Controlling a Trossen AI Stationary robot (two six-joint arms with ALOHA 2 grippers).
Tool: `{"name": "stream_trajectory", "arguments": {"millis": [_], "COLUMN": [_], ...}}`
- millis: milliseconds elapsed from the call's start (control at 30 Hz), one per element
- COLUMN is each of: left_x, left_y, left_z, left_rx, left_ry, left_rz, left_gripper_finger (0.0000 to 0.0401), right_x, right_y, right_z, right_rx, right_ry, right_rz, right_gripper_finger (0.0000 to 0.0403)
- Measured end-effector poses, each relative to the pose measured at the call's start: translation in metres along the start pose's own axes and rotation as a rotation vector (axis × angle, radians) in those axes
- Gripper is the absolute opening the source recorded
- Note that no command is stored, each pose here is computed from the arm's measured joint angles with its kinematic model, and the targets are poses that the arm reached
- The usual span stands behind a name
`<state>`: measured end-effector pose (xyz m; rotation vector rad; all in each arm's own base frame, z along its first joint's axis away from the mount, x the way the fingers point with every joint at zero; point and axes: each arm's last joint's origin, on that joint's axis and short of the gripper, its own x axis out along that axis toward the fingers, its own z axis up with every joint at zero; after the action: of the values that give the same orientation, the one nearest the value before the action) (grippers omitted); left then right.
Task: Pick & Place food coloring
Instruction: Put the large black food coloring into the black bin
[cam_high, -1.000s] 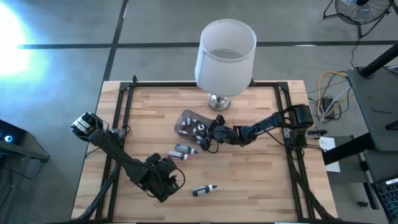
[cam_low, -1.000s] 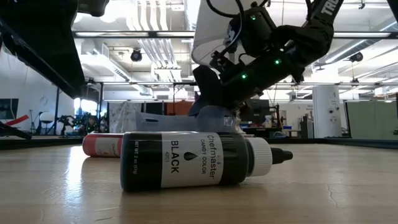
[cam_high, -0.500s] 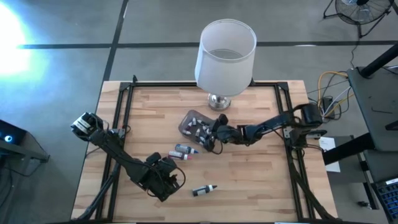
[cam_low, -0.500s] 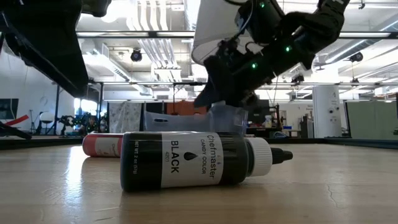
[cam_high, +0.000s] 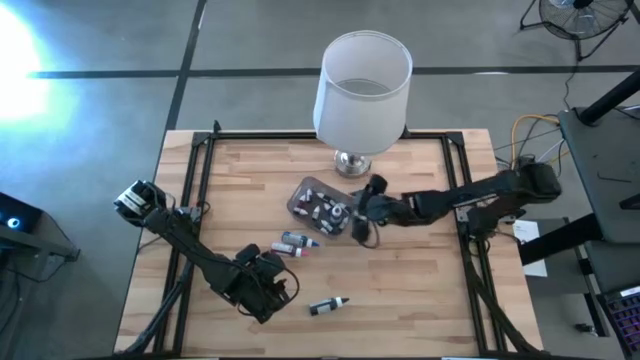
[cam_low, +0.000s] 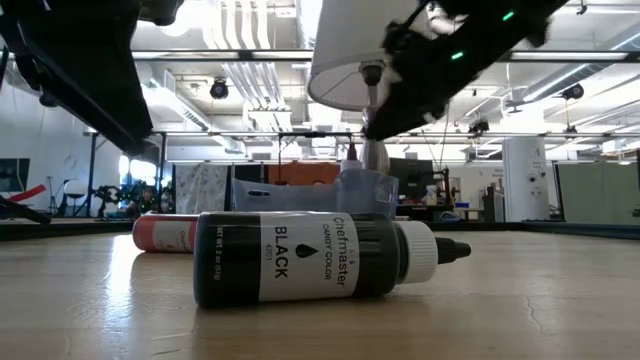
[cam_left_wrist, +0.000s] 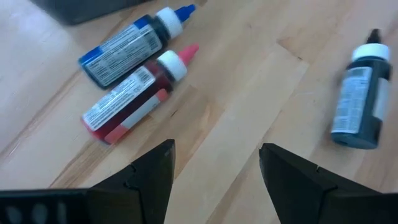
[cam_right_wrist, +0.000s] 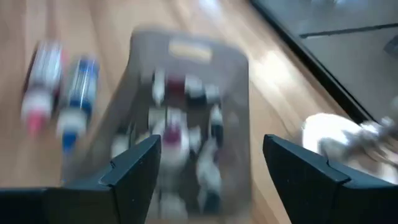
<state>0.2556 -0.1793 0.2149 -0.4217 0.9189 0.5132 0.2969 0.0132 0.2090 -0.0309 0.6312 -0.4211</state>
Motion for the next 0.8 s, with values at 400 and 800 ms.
{"name": "stream_trajectory", "arguments": {"millis": [400, 800], "left_x": [0.009, 0.063], "left_y": [-0.023, -0.074], "left_z": [0.006, -0.022], "left_rx": [0.141, 0.254], "left_ry": [-0.109, 0.074], "left_rz": [-0.24, -0.412], "left_gripper_finger": [0.021, 0.021], "right_x": [-0.059, -0.017], "right_y": [0.078, 0.152], "right_z": [-0.043, -0.056], "right_rx": [-0.241, -0.412], "right_ry": [0.189, 0.2], "right_rz": [0.468, 0.527], "right_gripper_finger": [0.0272, 0.0272]}}
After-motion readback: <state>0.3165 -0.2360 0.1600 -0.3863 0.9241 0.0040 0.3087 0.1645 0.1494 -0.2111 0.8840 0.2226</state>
